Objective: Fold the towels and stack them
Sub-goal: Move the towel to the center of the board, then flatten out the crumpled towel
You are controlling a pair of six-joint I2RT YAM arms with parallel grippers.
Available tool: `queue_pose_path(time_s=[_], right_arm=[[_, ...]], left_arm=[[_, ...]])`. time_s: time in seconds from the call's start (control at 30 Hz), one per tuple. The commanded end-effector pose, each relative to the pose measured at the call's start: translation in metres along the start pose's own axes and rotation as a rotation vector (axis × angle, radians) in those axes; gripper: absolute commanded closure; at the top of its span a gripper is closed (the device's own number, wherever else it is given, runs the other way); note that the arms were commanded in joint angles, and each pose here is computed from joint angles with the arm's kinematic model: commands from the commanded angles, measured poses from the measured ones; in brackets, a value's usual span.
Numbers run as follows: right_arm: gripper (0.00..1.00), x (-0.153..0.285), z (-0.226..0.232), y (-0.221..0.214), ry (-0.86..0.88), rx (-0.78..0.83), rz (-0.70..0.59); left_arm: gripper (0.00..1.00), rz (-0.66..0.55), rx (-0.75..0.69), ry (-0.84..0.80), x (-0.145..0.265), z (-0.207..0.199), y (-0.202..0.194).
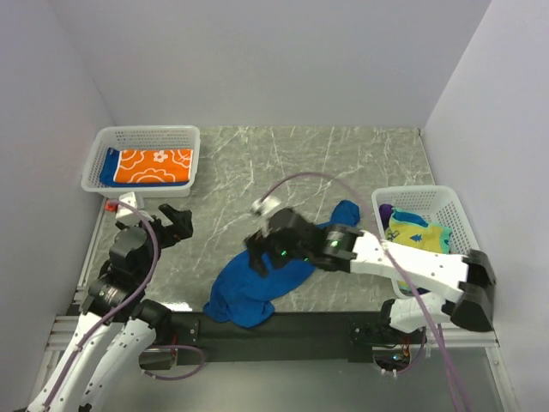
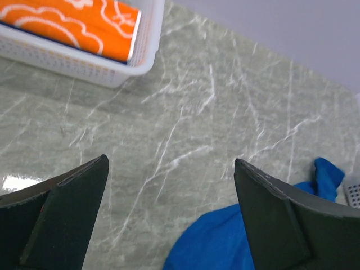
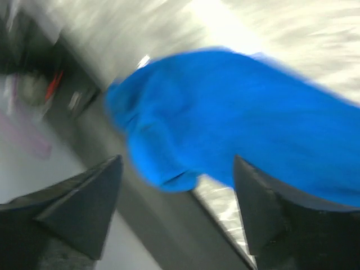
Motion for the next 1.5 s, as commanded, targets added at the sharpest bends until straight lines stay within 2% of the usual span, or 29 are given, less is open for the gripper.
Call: queue_pose_path(time_s=[0.0,0.1,0.13,0.23,0.4,0.47,0.53,0.67,0.73,0.83,0.97,1.0,1.07,1.1,1.17,1.2,1.23,1.27,1.3,1.33,1.37,1.43,1.47], right_arm=[[0.12,0.043,-0.081,0.056,-0.296,-0.226,-0.321],[0.13,0.052,-0.139,0.045,-0.464,-0.389,-0.381],[0.14,0.053,-0.166,0.037,-0.529,-0.465,-0.408],[0.22,0.049,-0.209,0.024,-0.613,-0.564,-0.446],[0.26,0.024,-0.233,0.016,-0.638,-0.588,-0.393],[0.28,0.012,-0.238,0.015,-0.639,-0.575,-0.368],[0.29,0.000,-0.244,0.012,-0.661,-0.570,-0.337],[0.42,-0.014,-0.256,0.006,-0.718,-0.560,-0.282],[0.43,-0.019,-0.263,0.001,-0.755,-0.558,-0.255],[0.57,-0.022,-0.270,-0.003,-0.792,-0.550,-0.233],[0.97,-0.021,-0.263,0.013,-0.763,-0.523,-0.231],[1.00,-0.022,-0.256,0.021,-0.717,-0.522,-0.226],[1.00,-0.018,-0.232,0.056,-0.597,-0.528,-0.284],[1.00,-0.020,-0.213,0.068,-0.485,-0.554,-0.285],[1.00,-0.017,-0.181,0.108,-0.313,-0.569,-0.369],[1.00,-0.023,-0.164,0.117,-0.206,-0.612,-0.358],[1.00,-0.022,-0.149,0.141,-0.121,-0.616,-0.420],[0.94,-0.027,-0.133,0.149,-0.057,-0.615,-0.424],[0.81,-0.036,-0.122,0.166,0.007,-0.620,-0.449],[0.62,-0.043,-0.108,0.169,0.075,-0.606,-0.403],[0.34,-0.050,-0.102,0.173,0.099,-0.599,-0.376],[0.23,-0.063,-0.091,0.178,0.130,-0.553,-0.294],[0.23,-0.063,-0.092,0.178,0.122,-0.535,-0.281]], left_arm=[[0.01,0.052,-0.025,-0.003,-0.009,-0.004,-0.005],[0.01,0.104,-0.047,-0.057,-0.019,-0.015,-0.013],[0.01,0.138,-0.052,-0.075,-0.023,-0.019,-0.018],[0.01,0.224,-0.050,-0.168,-0.033,-0.037,-0.031],[0.00,0.413,-0.003,-0.361,-0.046,-0.074,-0.060],[0.01,0.441,0.018,-0.408,-0.047,-0.087,-0.066],[0.01,0.469,0.026,-0.407,-0.051,-0.094,-0.075],[0.02,0.497,0.028,-0.413,-0.053,-0.106,-0.091],[0.03,0.524,0.024,-0.398,-0.053,-0.109,-0.104],[0.06,0.569,0.029,-0.380,-0.051,-0.112,-0.125],[0.09,0.640,0.036,-0.339,-0.047,-0.110,-0.152],[0.10,0.634,0.033,-0.309,-0.048,-0.106,-0.154],[0.10,0.634,0.042,-0.280,-0.045,-0.101,-0.155],[0.10,0.599,0.051,-0.279,-0.044,-0.100,-0.147],[0.11,0.564,0.059,-0.268,-0.042,-0.097,-0.139],[0.11,0.516,0.066,-0.265,-0.041,-0.097,-0.128],[0.11,0.494,0.067,-0.265,-0.041,-0.097,-0.121],[0.10,0.482,0.068,-0.261,-0.040,-0.096,-0.118],[0.10,0.453,0.073,-0.252,-0.041,-0.095,-0.111],[0.10,0.442,0.069,-0.254,-0.041,-0.095,-0.107],[0.09,0.433,0.069,-0.251,-0.041,-0.095,-0.105],[0.09,0.432,0.069,-0.240,-0.043,-0.096,-0.103],[0.09,0.433,0.069,-0.236,-0.045,-0.096,-0.103]])
Point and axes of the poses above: each gripper's point midway between its finger pads, its own x axis back along the fingers, its own z axis along the line the jaws close on, y = z × x, the point moved 4 cm from there along x, back along the fingers, and after that the axes turned 12 degrees about -x, right-handed, at the moved point
